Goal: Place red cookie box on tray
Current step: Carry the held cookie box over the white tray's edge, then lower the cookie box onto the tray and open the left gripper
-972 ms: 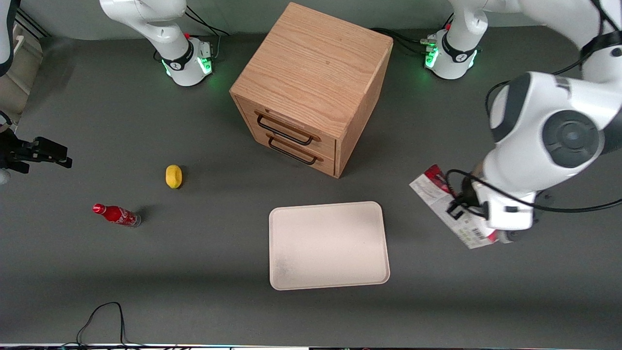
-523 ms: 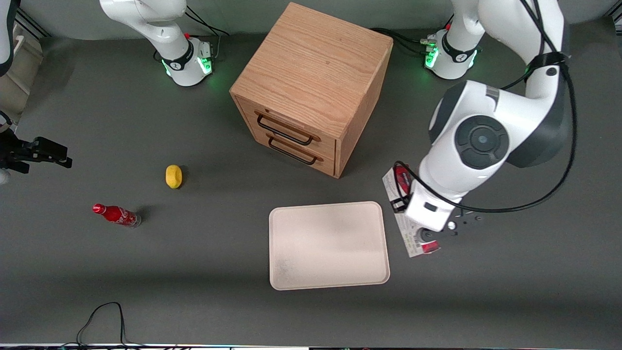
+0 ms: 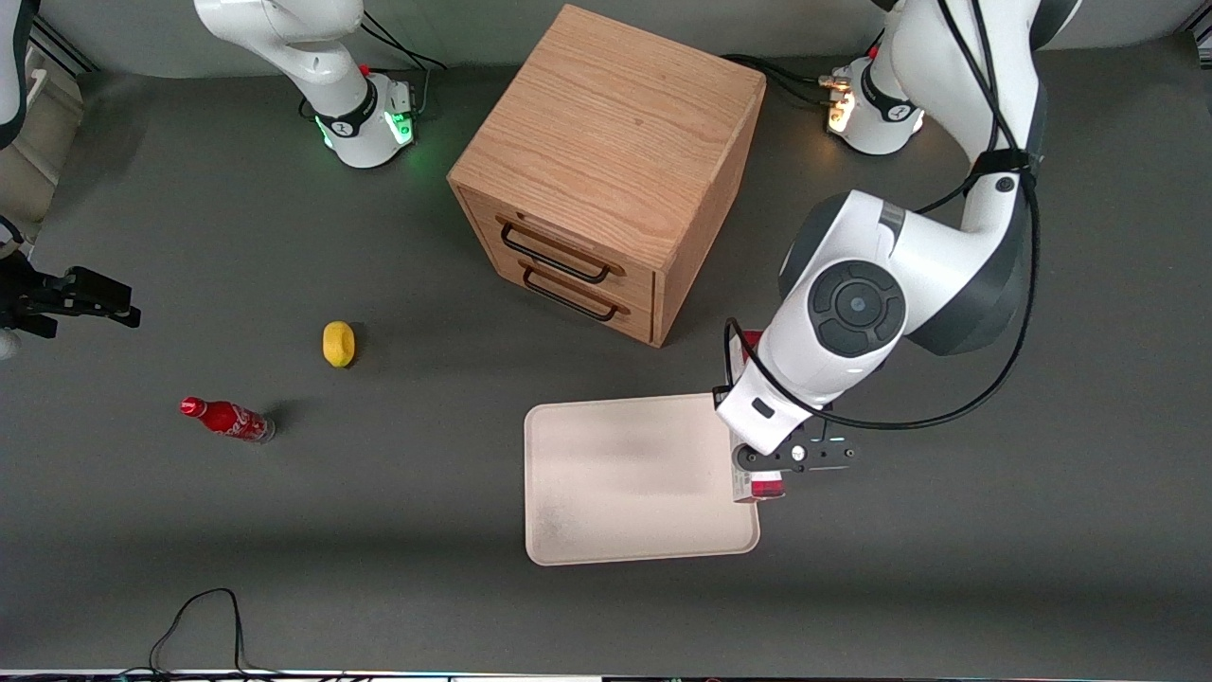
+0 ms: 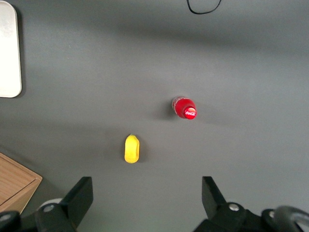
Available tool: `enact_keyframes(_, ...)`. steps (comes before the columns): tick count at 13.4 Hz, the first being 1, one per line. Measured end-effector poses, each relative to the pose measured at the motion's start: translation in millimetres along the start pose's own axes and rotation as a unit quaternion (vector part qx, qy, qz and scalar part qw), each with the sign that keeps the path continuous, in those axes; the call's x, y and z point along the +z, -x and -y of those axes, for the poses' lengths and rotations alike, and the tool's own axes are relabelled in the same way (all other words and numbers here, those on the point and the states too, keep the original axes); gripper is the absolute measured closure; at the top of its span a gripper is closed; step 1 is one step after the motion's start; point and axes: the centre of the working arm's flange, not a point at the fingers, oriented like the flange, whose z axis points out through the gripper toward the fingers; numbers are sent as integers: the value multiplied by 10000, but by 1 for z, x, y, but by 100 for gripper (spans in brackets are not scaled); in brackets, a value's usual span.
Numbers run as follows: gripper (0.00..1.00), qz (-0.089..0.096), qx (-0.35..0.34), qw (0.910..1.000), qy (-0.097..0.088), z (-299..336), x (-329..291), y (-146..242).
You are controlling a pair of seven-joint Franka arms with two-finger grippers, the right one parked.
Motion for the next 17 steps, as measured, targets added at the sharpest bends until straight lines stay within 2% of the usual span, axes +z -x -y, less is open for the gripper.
enact_keyframes(2, 97, -50, 8, 10000, 32, -3, 25, -8)
enact_keyframes(6, 97, -17, -61, 10000, 13, -5, 95, -23)
enact_keyframes(10, 97, -70, -90, 9999, -110, -2, 166, -26)
enact_keyframes(12, 97, -53, -91, 9999, -134, 0, 177, -25)
enact_keyframes(15, 97, -154, -193, 9997, -95, -1, 178, -27)
enact_keyframes(17, 97, -157, -252, 9995, -106, 0, 181, -27)
